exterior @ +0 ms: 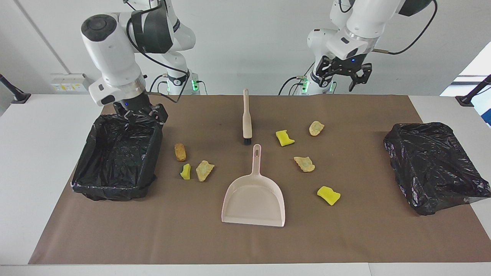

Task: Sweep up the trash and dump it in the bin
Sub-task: 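Grasp the pink dustpan with the right gripper while the left gripper grasps the brush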

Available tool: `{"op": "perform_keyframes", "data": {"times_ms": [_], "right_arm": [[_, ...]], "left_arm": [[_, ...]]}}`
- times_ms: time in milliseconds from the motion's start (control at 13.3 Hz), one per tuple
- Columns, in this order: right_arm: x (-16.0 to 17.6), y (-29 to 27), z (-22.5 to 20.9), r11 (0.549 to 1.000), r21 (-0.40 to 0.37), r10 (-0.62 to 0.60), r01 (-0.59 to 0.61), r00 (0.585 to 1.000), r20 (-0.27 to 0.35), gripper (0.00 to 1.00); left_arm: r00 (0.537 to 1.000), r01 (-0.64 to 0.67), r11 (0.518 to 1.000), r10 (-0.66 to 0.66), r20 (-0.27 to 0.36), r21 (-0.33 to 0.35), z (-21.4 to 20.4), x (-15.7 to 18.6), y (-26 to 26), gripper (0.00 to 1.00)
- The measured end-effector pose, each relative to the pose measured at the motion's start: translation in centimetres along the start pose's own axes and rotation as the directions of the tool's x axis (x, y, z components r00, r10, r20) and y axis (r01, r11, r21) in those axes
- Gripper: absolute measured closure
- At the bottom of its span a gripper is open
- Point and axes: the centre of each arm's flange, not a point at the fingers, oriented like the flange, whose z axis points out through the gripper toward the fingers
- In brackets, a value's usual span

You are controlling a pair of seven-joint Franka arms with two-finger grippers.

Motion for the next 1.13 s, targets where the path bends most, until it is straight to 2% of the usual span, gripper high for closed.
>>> {"op": "perform_keyframes", "data": {"times_ms": [225,451,676,1126], "right_arm": [[-2.0,-6.7,4.5,0.998,0.057,-0.002,-0.004,0.995,0.096,0.0],[-4.4,-11.7,7.3,0.997,0.07,0.015,-0.024,0.991,0.134,0.0],[-5.7,-14.7,9.1,0.996,0.089,-0.013,0.001,0.991,0.134,0.0],[-8.2,-20.0,11.3,0.99,0.121,-0.084,0.072,0.992,0.093,0.0]], "left_arm": [[1.0,-0.022,1.0,0.022,-0.003,0.005,5.1,-2.4,5.9,0.0],[0.999,-0.019,1.0,0.019,-0.032,-0.006,11.4,-5.4,11.3,0.0],[0.999,-0.01,1.0,0.009,-0.049,-0.017,16.4,-8.0,14.9,0.0],[0.999,0.008,1.0,-0.008,-0.031,-0.008,19.2,-8.6,16.3,0.0]]}}
